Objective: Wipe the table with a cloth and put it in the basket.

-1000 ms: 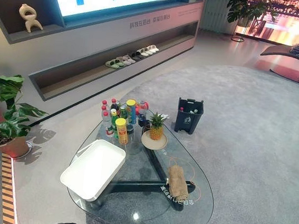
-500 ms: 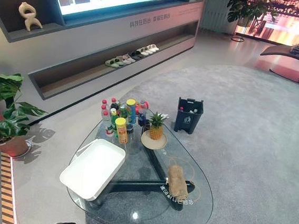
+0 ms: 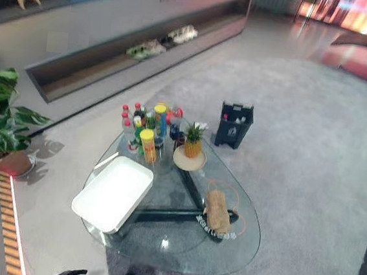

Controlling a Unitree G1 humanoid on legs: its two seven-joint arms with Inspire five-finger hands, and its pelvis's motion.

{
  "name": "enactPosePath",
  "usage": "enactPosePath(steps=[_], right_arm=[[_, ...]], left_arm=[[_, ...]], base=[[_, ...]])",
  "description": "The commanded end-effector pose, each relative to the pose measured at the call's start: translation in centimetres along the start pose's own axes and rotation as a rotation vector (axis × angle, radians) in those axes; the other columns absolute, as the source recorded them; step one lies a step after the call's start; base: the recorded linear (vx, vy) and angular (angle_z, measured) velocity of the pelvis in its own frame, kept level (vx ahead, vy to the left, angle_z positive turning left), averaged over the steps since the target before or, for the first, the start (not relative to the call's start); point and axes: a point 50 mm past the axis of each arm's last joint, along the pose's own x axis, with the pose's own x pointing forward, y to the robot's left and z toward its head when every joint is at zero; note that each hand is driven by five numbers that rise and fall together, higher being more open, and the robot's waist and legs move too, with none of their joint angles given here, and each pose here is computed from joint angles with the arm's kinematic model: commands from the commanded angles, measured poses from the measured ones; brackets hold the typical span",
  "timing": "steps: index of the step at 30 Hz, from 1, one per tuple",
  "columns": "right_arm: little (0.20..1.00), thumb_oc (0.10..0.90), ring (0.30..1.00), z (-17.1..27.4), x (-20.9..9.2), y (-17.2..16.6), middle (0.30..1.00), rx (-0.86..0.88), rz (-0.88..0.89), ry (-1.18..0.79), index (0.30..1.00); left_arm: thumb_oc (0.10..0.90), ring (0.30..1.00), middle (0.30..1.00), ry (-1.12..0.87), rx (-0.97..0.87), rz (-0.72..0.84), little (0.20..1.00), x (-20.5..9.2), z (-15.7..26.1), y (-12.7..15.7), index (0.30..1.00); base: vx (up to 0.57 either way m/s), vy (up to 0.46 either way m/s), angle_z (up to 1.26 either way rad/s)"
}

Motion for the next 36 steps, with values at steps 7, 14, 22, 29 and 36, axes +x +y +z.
enactPosePath(steps=[7,14,22,29,36], right_arm=[[0.900,0.800,0.900,6.2,-0.5,-4.4,0.900,-0.018,-0.167,-0.168,0.900],[0.900,0.800,0.900,10.8,-1.7,-7.3,0.900,0.042,-0.263,-0.290,0.900],[0.900,0.800,0.900,13.4,-2.9,-9.1,0.900,0.110,-0.387,-0.400,0.900],[0.900,0.800,0.900,14.9,-3.7,-9.8,0.900,0.144,-0.444,-0.476,0.900],[0.900,0.800,0.900,14.8,-3.7,-9.7,0.900,0.153,-0.453,-0.489,0.900]], left_arm=[[0.800,0.900,0.900,-0.283,-0.056,0.106,0.900,-0.2,9.6,3.7,0.900],[0.800,0.900,0.900,-0.440,-0.156,0.149,0.900,-1.3,14.7,5.0,0.900],[0.800,0.900,0.900,-0.538,-0.264,0.173,0.900,-2.2,16.8,5.9,0.900],[0.800,0.900,0.900,-0.543,-0.253,0.168,0.900,-2.2,17.0,5.8,0.900],[0.800,0.900,0.900,-0.542,-0.248,0.162,0.900,-2.1,16.8,5.5,0.900]], base=[[-0.13,-0.016,0.04],[-0.14,-0.033,0.05],[-0.08,-0.030,0.07],[-0.04,-0.023,-0.07],[-0.01,-0.005,-0.04]])
